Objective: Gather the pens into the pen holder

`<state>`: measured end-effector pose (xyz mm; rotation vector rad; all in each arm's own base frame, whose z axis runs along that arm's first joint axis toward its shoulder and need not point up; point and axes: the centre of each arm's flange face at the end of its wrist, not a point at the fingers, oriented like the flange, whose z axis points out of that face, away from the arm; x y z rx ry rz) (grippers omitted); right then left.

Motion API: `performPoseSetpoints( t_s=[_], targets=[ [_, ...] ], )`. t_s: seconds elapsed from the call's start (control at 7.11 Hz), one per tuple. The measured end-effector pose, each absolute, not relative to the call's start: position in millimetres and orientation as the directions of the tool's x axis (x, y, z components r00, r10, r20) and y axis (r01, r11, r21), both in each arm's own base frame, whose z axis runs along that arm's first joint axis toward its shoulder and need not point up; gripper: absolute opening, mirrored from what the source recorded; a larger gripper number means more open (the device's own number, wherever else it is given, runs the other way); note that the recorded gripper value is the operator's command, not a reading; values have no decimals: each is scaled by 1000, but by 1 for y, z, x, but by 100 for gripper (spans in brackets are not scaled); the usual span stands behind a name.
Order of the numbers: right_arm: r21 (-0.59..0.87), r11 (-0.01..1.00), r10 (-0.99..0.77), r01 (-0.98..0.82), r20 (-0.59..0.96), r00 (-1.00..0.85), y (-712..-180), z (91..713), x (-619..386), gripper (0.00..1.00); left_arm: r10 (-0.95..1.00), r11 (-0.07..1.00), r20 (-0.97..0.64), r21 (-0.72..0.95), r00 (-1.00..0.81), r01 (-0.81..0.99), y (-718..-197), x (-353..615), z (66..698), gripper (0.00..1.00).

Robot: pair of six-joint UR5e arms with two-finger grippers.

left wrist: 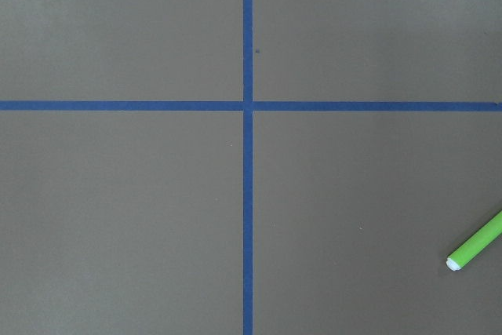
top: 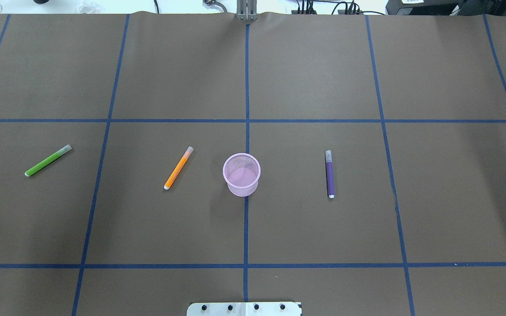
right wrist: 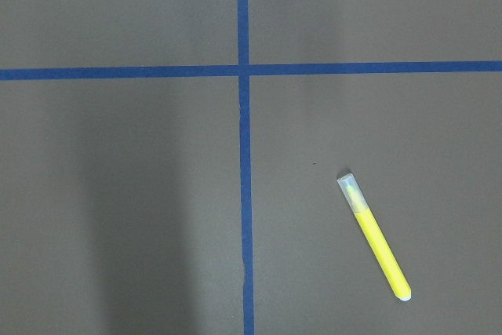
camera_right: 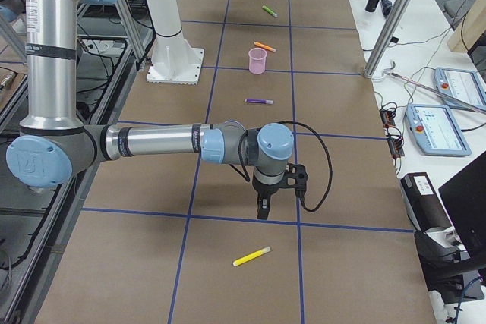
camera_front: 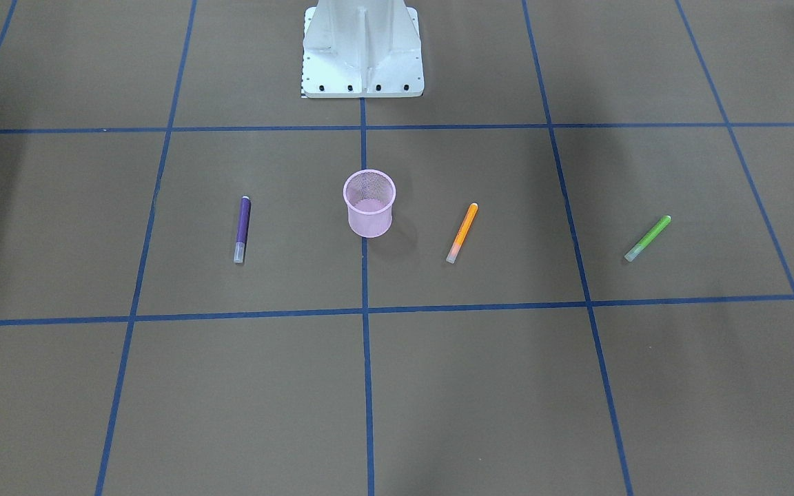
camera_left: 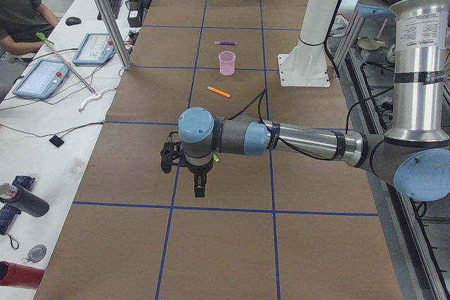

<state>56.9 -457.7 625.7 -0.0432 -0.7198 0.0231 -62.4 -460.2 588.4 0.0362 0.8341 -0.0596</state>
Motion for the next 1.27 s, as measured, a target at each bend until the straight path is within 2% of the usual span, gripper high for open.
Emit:
performPoseSetpoints(
  t_s=[1.27],
  targets=[
    [-56, 998, 48, -14, 674, 737, -455, 625, 55, 100, -50, 998, -741, -13, 670, 60, -436, -61, 608, 100]
  ],
)
